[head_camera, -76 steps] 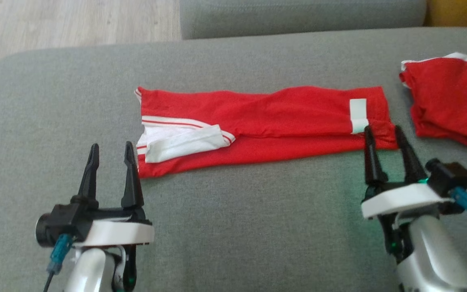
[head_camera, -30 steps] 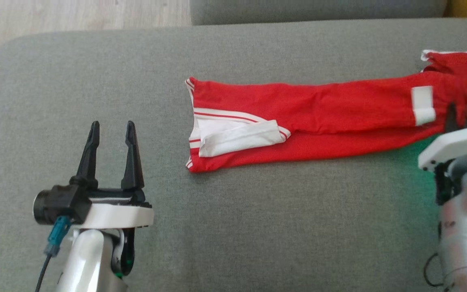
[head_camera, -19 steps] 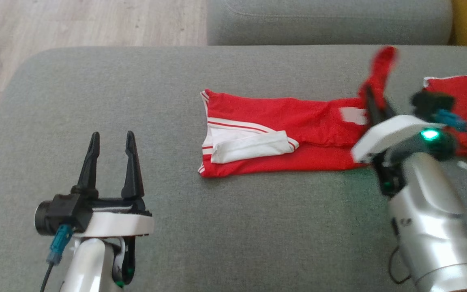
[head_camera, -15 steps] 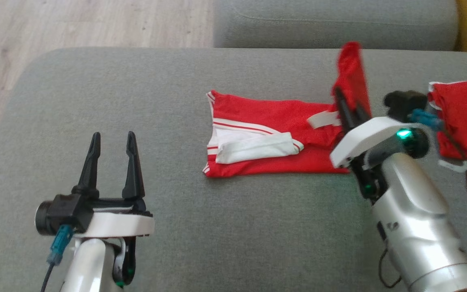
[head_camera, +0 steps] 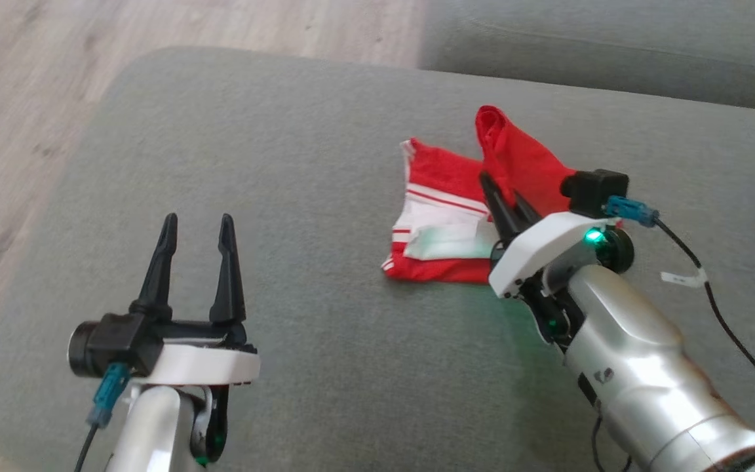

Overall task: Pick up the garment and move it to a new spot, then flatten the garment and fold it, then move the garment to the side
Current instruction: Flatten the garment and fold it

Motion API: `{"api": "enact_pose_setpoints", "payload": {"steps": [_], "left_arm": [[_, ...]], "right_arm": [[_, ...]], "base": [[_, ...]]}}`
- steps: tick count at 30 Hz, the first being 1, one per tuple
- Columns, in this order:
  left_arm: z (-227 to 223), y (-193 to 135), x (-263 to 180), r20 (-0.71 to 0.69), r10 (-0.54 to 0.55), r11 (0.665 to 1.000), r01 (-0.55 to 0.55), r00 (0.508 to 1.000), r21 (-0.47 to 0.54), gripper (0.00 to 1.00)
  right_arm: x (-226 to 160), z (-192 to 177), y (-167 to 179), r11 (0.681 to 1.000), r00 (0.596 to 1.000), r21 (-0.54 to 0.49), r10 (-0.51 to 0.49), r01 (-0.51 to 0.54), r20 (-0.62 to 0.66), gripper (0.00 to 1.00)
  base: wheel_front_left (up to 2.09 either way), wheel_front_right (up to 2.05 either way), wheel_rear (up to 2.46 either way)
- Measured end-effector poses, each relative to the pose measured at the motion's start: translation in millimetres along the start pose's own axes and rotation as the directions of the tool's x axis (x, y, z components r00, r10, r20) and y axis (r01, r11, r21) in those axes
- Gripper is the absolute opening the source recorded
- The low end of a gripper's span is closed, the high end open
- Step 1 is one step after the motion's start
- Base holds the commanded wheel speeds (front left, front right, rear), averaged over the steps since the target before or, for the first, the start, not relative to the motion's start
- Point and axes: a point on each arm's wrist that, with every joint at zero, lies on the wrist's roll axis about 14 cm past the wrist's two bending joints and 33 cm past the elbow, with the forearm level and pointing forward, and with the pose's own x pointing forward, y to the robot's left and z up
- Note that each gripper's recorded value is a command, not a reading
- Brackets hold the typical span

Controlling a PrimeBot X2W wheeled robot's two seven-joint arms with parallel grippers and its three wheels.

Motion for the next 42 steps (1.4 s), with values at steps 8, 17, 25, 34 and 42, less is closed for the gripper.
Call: {"api": "enact_pose_setpoints", "payload": {"steps": [8, 17, 25, 34, 42], "left_arm": [[-7, 15, -9, -0.029, 0.049, 0.999, -0.049, 0.998, 0.004, 1.00], [-9, 20, -9, -0.037, 0.068, 0.998, -0.067, 0.997, 0.017, 1.00], [-8, 11, 1, -0.028, 0.042, 0.999, -0.042, 0.999, 0.004, 1.00], [0, -22, 17, 0.012, -0.050, 0.998, 0.050, 0.999, -0.031, 1.00], [-12, -43, 13, -0.017, -0.099, 0.993, 0.098, 0.995, -0.064, 1.00]], "right_arm": [[24, -22, 26, 0.996, 0.994, 0.008, 0.087, -0.086, -0.070, 0.00], [31, -37, 52, 0.983, 0.982, 0.097, 0.163, -0.154, -0.094, 1.00], [32, 16, 51, 0.981, 0.985, 0.100, 0.158, -0.164, 0.064, 1.00], [-31, 85, -56, 0.982, 0.934, -0.076, -0.140, 0.174, 0.329, 1.00], [-135, 48, -118, 0.890, 0.848, -0.102, -0.382, 0.445, 0.366, 1.00]], "base": [[0.00, 0.00, 0.00], [0.00, 0.00, 0.00], [0.00, 0.00, 0.00], [0.00, 0.00, 0.00], [0.00, 0.00, 0.00]]}}
